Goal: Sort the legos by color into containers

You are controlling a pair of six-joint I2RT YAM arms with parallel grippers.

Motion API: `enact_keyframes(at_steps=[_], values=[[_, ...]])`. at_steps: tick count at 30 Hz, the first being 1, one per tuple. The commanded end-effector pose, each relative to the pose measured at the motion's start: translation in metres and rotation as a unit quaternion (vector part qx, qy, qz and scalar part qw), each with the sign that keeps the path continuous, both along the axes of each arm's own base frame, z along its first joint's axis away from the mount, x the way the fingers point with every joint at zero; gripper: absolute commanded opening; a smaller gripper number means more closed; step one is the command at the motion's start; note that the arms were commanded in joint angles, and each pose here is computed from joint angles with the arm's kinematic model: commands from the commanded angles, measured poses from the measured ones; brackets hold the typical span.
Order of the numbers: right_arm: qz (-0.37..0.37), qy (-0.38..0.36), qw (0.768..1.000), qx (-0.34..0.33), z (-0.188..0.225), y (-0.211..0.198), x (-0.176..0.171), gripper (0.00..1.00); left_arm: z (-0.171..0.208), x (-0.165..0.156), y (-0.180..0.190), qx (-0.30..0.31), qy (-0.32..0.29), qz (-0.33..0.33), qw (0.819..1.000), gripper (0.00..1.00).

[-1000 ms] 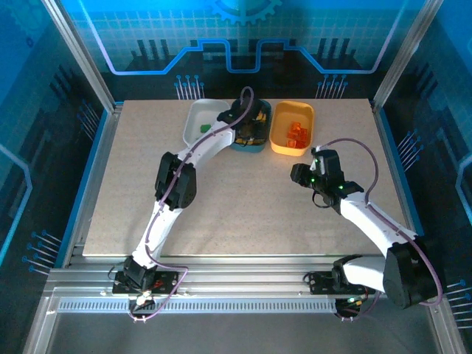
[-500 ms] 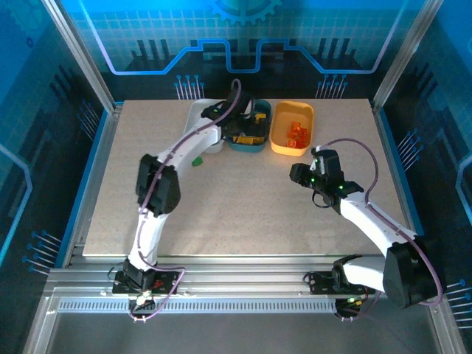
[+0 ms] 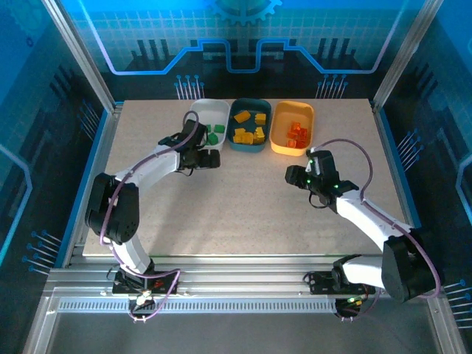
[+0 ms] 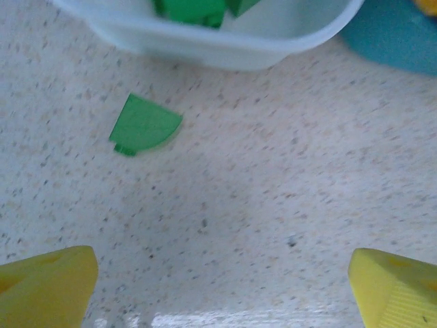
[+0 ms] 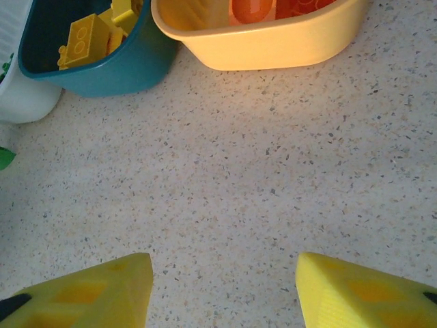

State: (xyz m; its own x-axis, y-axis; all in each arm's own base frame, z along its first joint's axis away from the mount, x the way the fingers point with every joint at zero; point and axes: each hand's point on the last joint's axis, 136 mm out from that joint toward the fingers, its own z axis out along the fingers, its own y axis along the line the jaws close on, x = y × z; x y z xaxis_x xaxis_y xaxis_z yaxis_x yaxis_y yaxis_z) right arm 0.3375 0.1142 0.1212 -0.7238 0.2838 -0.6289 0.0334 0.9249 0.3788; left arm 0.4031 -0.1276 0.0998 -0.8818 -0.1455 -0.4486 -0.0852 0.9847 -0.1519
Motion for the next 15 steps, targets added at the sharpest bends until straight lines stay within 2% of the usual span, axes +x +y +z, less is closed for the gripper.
enact_keyframes(at_steps=[1, 11, 15], values=[[0.009, -0.016, 1.000, -0.001, 0.009, 0.006, 0.005, 0.59, -0.006, 0.005, 0.020, 0.019, -0.011, 0.029, 0.999, 0.95], [0.014, -0.017, 1.000, -0.006, 0.010, 0.008, 0.005, 0.60, -0.056, 0.044, 0.035, 0.032, 0.022, 0.025, 0.999, 0.83], [0.016, -0.014, 1.000, -0.008, 0.008, 0.008, 0.005, 0.59, -0.064, 0.054, 0.036, 0.024, 0.022, 0.023, 0.999, 0.78]])
